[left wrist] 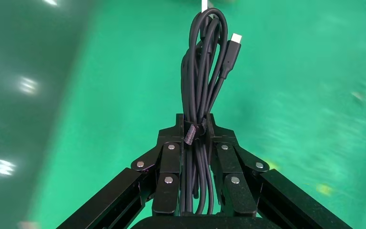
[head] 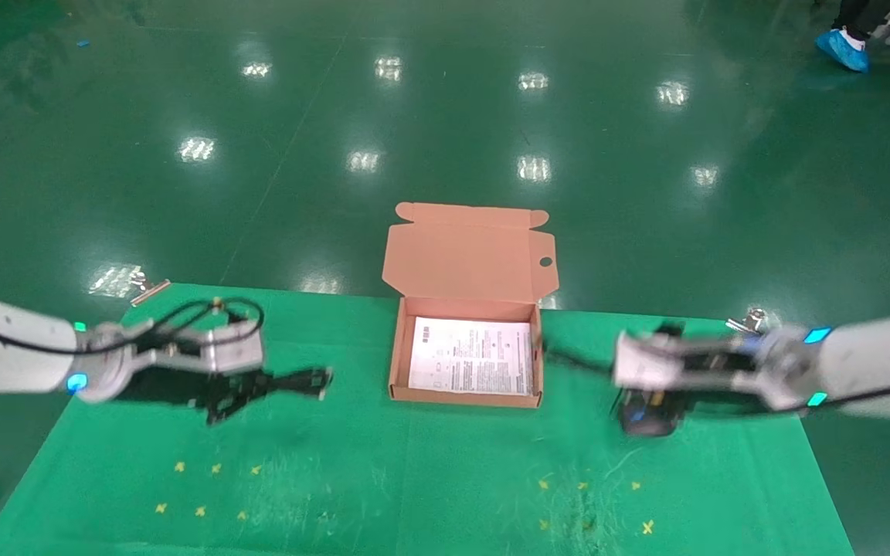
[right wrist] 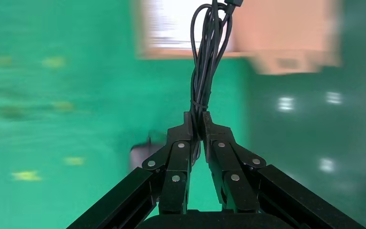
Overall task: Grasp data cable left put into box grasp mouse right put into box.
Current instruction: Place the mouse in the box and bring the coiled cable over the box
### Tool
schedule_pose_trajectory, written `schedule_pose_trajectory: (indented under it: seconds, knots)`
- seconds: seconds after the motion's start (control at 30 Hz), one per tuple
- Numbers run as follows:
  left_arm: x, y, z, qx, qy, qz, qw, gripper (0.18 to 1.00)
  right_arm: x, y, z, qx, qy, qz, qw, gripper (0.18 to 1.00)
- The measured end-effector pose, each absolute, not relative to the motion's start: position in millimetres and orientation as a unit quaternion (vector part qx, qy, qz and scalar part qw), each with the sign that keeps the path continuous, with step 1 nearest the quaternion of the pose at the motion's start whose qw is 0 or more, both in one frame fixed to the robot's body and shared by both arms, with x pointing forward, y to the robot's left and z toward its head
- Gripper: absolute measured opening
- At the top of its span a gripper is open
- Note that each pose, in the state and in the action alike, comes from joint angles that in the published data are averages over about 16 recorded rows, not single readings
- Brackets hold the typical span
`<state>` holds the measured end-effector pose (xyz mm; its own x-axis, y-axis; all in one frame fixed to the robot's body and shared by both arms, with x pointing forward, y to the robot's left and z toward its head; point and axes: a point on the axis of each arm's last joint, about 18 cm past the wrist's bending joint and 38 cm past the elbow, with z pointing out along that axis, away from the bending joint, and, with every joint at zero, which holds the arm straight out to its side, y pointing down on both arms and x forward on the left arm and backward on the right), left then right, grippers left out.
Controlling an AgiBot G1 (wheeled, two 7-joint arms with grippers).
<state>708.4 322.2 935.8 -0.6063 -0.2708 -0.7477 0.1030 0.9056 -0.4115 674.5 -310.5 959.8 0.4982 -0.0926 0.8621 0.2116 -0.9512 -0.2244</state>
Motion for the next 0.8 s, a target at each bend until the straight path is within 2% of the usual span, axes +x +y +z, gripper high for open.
schedule_pose_trajectory:
  seconds: [0.2, 0.43, 0.6, 0.8]
  knots:
    - [707, 302, 987, -0.009, 0.835, -0.211, 0.507, 0.264, 674, -301, 1038, -0.799, -0.035, -0.574, 0.176, 0.213]
    - [710, 276, 1039, 0.029, 0.79, -0.2, 0.579, 0.263, 682, -257, 1112, -0.742, -0.067, -0.633, 0.212, 0.213]
    - [717, 264, 1069, 0.038, 0.762, -0.19, 0.618, 0.263, 689, -220, 1146, -0.714, -0.093, -0.653, 0.235, 0.213]
    - [725, 259, 1094, 0.035, 0.737, -0.182, 0.65, 0.263, 696, -187, 1167, -0.696, -0.115, -0.662, 0.252, 0.213]
